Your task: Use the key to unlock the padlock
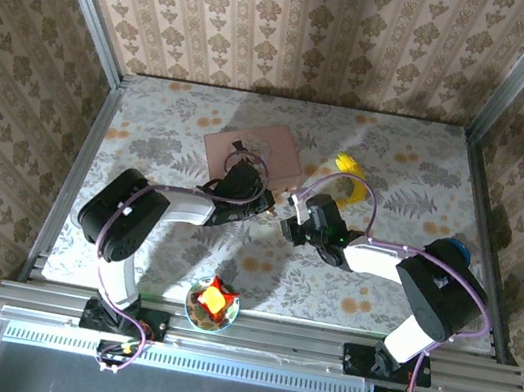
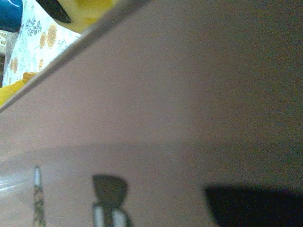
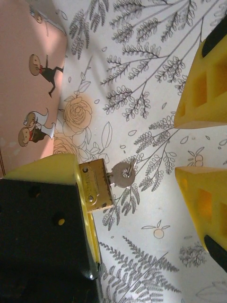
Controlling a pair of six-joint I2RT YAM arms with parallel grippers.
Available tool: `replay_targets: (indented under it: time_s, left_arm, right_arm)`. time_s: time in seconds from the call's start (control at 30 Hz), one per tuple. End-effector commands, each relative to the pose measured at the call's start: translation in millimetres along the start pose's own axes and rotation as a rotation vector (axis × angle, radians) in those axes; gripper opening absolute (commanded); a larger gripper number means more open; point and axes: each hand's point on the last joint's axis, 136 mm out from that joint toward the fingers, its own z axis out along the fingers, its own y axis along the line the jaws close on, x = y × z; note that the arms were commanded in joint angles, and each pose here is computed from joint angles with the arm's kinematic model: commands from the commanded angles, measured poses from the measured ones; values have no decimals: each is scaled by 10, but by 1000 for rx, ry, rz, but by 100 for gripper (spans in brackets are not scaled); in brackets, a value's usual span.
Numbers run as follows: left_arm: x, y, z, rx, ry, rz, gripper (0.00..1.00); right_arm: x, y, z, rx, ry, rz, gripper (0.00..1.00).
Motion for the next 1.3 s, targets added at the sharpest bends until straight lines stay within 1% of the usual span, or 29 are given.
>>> replay_targets:
  time_s: [0.0, 0.07, 0.1, 0.13, 0.33, 0.6, 0.87, 1.07, 1.27]
  left_arm:
    - [237, 87, -40, -3, 138, -117, 0]
    - [247, 84, -39, 1, 152, -120, 0]
    - [250, 85, -41, 2, 156, -118, 0]
    - [249, 84, -43, 4, 160, -118, 0]
    - [256, 115, -58, 12, 183, -120, 0]
    - [264, 127, -72, 20, 201, -120, 0]
    - [274, 146, -98, 21, 212, -120, 0]
    - [288, 147, -93, 26, 218, -124, 0]
    - [277, 118, -106, 35, 215, -119, 0]
  right_arm:
    - [-93, 16, -27, 40, -49, -130, 32]
    - [-116, 51, -35, 56, -57, -181, 34]
    - [-123, 69, -38, 63, -58, -203, 39]
    - [-119, 81, -31, 71, -52, -226, 40]
    - [-99, 153, 34, 106, -14, -341, 41]
    - [-122, 190, 163, 164, 15, -447, 41]
    - [-175, 108, 280, 229, 16, -480, 40]
    - [-181, 109, 368, 232, 20, -487, 35]
    - [-140, 111, 411, 229, 30, -493, 35]
